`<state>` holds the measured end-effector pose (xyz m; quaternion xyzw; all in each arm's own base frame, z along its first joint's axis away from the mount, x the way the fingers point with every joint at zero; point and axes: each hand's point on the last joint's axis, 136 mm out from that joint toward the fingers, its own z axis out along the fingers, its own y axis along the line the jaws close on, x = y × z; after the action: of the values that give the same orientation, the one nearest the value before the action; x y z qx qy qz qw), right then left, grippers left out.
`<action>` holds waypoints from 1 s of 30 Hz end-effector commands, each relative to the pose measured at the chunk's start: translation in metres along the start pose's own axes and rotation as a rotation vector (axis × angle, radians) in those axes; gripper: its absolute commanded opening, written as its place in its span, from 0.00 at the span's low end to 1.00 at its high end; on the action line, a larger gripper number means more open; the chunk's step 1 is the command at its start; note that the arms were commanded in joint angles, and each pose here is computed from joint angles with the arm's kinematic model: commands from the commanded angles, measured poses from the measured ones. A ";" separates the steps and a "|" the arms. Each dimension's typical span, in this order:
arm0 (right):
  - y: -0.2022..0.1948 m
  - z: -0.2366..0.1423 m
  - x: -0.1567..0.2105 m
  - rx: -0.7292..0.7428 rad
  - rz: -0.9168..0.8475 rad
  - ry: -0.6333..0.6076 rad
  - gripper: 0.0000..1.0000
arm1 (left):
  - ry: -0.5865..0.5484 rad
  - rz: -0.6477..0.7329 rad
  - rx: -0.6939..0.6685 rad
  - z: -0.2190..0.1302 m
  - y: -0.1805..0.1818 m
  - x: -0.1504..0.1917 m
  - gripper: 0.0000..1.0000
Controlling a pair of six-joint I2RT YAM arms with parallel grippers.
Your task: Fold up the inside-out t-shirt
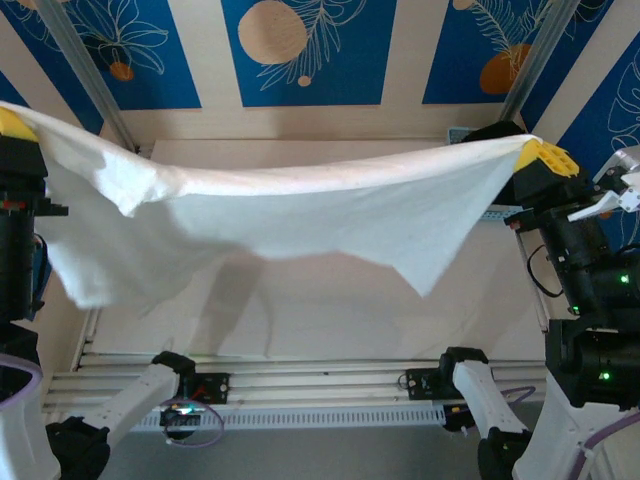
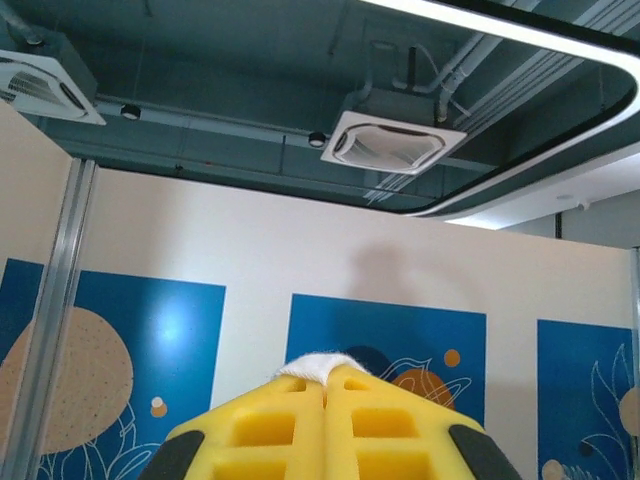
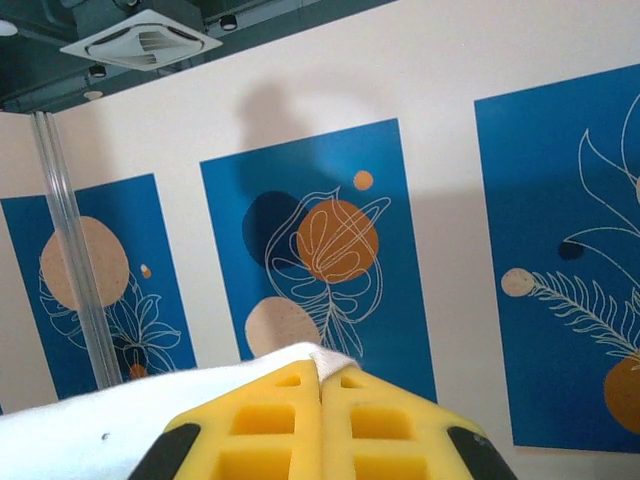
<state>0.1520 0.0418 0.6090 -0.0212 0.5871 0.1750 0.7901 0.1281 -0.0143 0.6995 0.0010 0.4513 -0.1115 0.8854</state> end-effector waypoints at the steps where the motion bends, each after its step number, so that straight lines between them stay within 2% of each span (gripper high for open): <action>1: -0.017 0.017 0.013 0.054 -0.011 0.046 0.00 | 0.066 0.074 -0.094 0.039 0.010 0.034 0.00; 5: -0.039 0.046 0.039 0.085 -0.016 0.107 0.00 | 0.181 0.172 -0.151 0.086 0.013 0.094 0.00; 10: -0.080 0.096 0.107 0.129 0.012 0.230 0.00 | 0.332 0.258 -0.185 0.135 0.023 0.202 0.00; 13: -0.108 0.133 0.163 0.146 0.040 0.309 0.00 | 0.427 0.253 -0.195 0.155 0.040 0.287 0.00; 16: -0.139 0.176 0.230 0.171 0.061 0.382 0.01 | 0.553 0.221 -0.212 0.168 0.062 0.387 0.00; 20: -0.187 0.245 0.344 0.220 0.141 0.545 0.05 | 0.738 0.149 -0.210 0.180 0.085 0.543 0.00; 22: -0.208 0.277 0.404 0.248 0.174 0.627 0.08 | 0.850 0.121 -0.195 0.182 0.092 0.620 0.17; 23: -0.218 0.293 0.428 0.262 0.189 0.663 0.13 | 0.905 0.102 -0.196 0.184 0.094 0.655 0.27; 25: -0.236 0.309 0.474 0.305 0.213 0.750 0.25 | 1.007 0.056 -0.178 0.181 0.094 0.708 0.39; 27: -0.243 0.316 0.498 0.317 0.219 0.798 0.31 | 1.056 -0.006 -0.156 0.178 0.088 0.732 0.48; 30: -0.239 0.307 0.508 0.318 0.203 0.840 0.38 | 1.090 -0.076 -0.143 0.168 0.081 0.739 0.59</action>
<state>0.6371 0.0177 0.1386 0.0963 0.8862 0.1460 0.4291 0.7084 -0.0877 0.1420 -0.0057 0.8629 -0.0347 0.5042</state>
